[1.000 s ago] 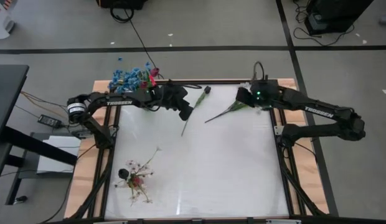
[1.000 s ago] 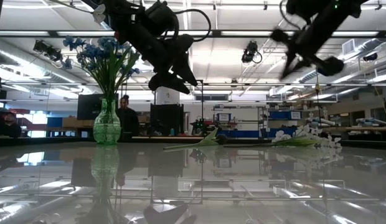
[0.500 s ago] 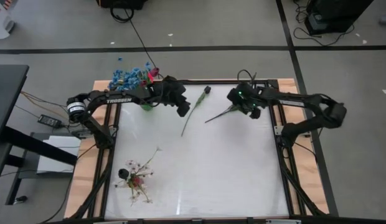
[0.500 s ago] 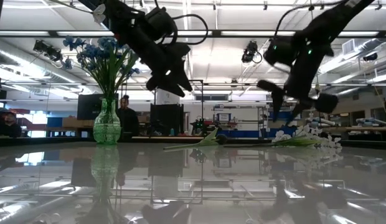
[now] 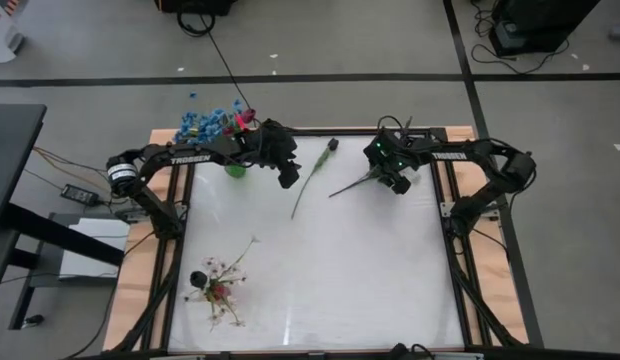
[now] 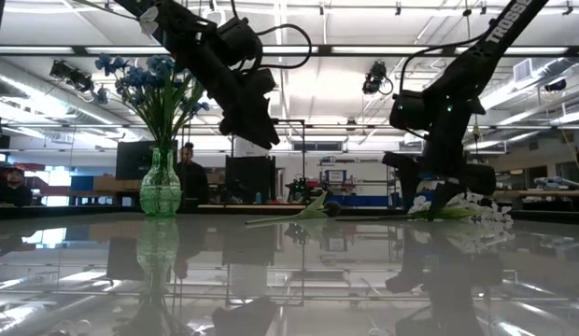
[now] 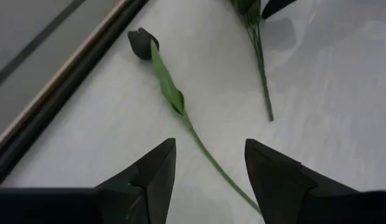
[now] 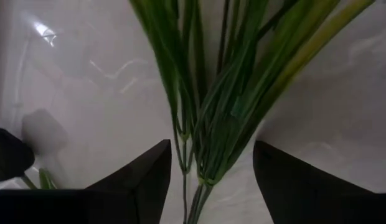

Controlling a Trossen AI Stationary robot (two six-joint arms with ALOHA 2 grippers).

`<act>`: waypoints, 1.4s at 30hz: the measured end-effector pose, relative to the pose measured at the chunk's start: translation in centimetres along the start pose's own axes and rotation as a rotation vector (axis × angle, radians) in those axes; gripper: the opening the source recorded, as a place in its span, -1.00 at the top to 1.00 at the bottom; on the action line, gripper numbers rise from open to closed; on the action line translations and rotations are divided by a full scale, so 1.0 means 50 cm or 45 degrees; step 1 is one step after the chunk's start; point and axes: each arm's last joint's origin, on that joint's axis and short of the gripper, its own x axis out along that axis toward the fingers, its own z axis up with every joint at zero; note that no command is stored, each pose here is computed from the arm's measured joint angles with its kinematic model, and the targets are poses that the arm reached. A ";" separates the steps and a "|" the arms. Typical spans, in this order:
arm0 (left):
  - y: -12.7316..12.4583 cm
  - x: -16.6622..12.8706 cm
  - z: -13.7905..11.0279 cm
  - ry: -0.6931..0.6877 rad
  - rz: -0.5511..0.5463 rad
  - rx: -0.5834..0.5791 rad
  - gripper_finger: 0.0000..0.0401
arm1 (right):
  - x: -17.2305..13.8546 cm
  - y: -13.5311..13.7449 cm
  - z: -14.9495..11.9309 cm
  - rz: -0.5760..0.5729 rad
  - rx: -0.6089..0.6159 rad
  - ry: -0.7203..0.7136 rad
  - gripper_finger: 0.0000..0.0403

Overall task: Sort flowers into vase by color
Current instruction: Put the white flower into the red vase

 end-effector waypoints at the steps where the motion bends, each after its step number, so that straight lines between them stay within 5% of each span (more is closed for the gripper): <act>1: 0.003 0.000 -0.001 0.010 -0.009 -0.005 0.02 | 0.001 -0.001 0.002 -0.012 0.005 -0.002 -0.14; 6: 0.010 -0.001 -0.006 0.039 -0.010 -0.019 0.02 | 0.001 -0.006 0.006 -0.053 -0.031 -0.011 0.13; 13: 0.011 -0.001 -0.006 0.043 -0.010 -0.029 0.02 | 0.002 -0.012 0.000 -0.066 -0.091 -0.035 0.87; 19: 0.009 -0.005 -0.007 0.049 -0.022 -0.032 0.02 | -0.017 -0.003 -0.012 0.042 -0.221 0.002 0.86; 24: 0.002 -0.007 -0.003 0.034 -0.188 -0.111 0.02 | -0.077 0.021 -0.051 0.354 -0.423 0.051 0.95; 29: -0.008 -0.010 0.023 -0.101 -0.413 -0.195 0.02 | -0.142 0.044 -0.096 0.741 -0.791 -0.047 0.96; 35: -0.006 -0.017 0.055 -0.290 -0.470 -0.290 0.01 | -0.201 0.057 -0.138 1.105 -1.274 -0.178 0.96; 42: -0.017 -0.028 0.081 -0.459 -0.578 -0.229 0.02 | -0.253 0.066 -0.177 1.494 -1.584 -0.286 0.96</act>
